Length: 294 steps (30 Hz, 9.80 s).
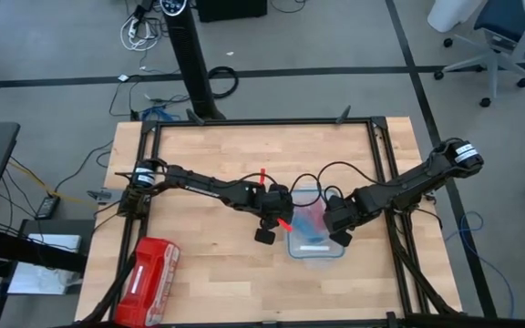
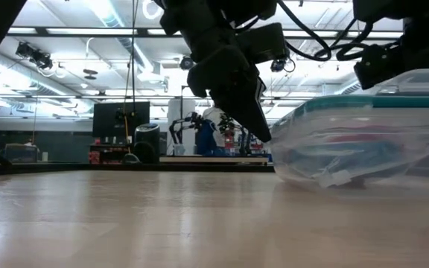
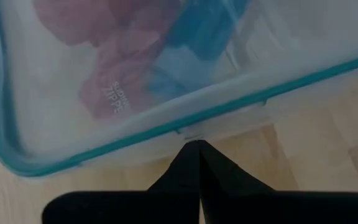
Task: Roll bandage
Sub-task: Close the transparent container
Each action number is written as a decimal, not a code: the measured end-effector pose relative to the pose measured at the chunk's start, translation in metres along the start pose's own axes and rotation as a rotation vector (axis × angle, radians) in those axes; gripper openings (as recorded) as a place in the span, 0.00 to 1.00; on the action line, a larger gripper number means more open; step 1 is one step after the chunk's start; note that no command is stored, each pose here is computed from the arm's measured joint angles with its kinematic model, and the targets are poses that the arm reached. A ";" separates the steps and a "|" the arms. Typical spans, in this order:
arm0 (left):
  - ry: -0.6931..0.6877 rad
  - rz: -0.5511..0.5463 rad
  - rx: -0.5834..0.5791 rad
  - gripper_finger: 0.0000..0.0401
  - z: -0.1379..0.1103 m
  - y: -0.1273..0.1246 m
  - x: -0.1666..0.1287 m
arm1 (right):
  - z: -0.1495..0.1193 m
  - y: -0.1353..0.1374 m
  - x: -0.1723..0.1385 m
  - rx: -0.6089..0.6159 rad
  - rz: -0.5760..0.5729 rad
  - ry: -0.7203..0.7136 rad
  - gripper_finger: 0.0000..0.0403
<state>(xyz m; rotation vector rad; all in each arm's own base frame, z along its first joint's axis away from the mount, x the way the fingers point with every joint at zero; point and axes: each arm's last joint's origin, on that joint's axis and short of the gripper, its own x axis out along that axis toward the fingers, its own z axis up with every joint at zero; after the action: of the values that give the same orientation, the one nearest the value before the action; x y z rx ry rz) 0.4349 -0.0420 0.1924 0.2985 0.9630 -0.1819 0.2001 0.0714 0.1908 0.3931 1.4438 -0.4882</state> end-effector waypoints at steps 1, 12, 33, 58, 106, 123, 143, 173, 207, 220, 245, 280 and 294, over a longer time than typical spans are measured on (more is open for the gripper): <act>0.000 0.000 0.000 0.00 0.000 0.000 0.001 | 0.000 0.001 0.000 -0.003 0.006 -0.008 0.00; -0.020 -0.005 -0.006 0.00 0.000 -0.002 0.010 | -0.008 0.004 0.010 -0.001 0.018 -0.068 0.00; -0.112 0.017 0.002 0.00 -0.014 -0.009 0.030 | -0.008 0.005 0.011 -0.029 -0.048 -0.181 0.00; -0.005 0.134 -0.012 0.00 -0.013 0.004 -0.023 | -0.014 -0.013 -0.016 0.042 0.031 -0.209 0.00; -0.040 0.104 -0.025 0.00 -0.003 0.013 0.002 | -0.023 0.001 -0.031 0.013 0.191 -0.218 0.01; -0.008 0.085 -0.025 0.00 -0.007 0.013 0.004 | -0.005 0.022 -0.001 -0.047 -0.022 -0.406 0.01; 0.104 0.055 -0.016 0.00 -0.018 0.011 0.002 | 0.005 0.020 0.033 -0.003 0.130 -0.757 0.01; 0.047 0.148 -0.003 0.00 -0.007 0.018 -0.047 | 0.020 0.009 0.045 -0.073 0.227 -0.789 0.00; 0.488 0.149 -0.140 0.00 -0.072 0.017 -0.057 | 0.010 -0.006 0.021 -0.051 0.263 -0.778 0.00; 0.427 0.166 -0.137 0.00 -0.070 0.017 -0.051 | 0.040 -0.007 0.033 -0.086 0.294 -0.822 0.00; 0.451 0.175 -0.026 0.00 -0.084 0.015 -0.042 | 0.060 0.004 0.055 -0.121 0.397 -0.845 0.00; 0.289 0.077 -0.071 0.00 -0.072 0.016 -0.033 | 0.029 -0.008 0.029 -0.191 0.497 -0.641 0.00; 0.221 0.062 -0.081 0.00 -0.067 0.019 -0.031 | 0.027 -0.004 0.044 -0.220 0.446 -0.572 0.00</act>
<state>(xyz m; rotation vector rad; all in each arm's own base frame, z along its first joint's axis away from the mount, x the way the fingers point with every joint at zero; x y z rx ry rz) 0.3706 -0.0016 0.1859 0.2775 1.1751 -0.0535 0.2234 0.0502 0.1501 0.3485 0.8093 -0.0613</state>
